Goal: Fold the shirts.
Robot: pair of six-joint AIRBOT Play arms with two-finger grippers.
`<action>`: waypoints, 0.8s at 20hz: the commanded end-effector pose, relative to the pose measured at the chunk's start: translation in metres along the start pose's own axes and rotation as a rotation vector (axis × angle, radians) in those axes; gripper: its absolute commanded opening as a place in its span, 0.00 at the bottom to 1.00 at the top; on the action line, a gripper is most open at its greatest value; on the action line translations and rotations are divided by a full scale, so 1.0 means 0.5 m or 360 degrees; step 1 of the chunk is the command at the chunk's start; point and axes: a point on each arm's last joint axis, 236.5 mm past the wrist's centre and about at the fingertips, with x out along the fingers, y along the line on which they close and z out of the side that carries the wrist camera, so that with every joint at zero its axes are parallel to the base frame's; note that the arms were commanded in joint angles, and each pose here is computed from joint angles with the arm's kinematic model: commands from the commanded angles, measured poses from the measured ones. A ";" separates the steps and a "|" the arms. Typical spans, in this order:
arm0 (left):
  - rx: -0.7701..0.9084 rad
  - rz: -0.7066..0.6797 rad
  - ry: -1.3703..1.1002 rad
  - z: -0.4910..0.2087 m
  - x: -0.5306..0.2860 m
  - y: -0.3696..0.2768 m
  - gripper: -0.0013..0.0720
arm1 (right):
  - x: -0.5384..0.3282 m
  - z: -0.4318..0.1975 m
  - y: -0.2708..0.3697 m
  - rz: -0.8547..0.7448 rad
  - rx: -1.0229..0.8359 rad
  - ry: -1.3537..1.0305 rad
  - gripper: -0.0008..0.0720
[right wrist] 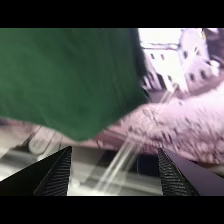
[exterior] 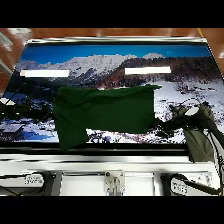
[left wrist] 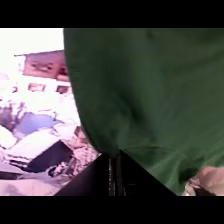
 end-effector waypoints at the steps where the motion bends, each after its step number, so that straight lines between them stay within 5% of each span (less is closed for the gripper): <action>1: 0.0085 -0.0009 -0.0030 0.006 -0.024 -0.019 0.07 | 0.036 0.041 0.018 -0.0024 0.0023 -0.0180 0.89; 2: 0.0113 -0.0007 -0.0049 0.010 -0.032 -0.024 0.07 | 0.040 0.059 0.028 -0.0019 0.0031 -0.0248 0.80; 3: 0.0129 -0.0005 -0.0074 0.016 -0.042 -0.030 0.07 | 0.042 0.076 0.043 0.0004 0.0043 -0.0315 0.58; 5: 0.0170 -0.0013 -0.0137 0.036 -0.068 -0.051 0.07 | 0.041 0.103 0.078 0.0094 0.0082 -0.0415 0.54; 7: 0.0244 -0.0033 -0.0204 0.060 -0.112 -0.086 0.07 | 0.026 0.119 0.128 0.0233 0.0000 -0.0461 0.11; 11: 0.0602 0.0009 -0.0688 0.138 -0.344 -0.242 0.06 | -0.183 0.142 0.295 0.0383 -0.0740 -0.0712 0.10; 16: 0.1250 0.0080 -0.2131 -0.031 -0.944 -0.619 0.07 | -0.842 0.020 0.560 0.0459 -0.1302 -0.2101 0.10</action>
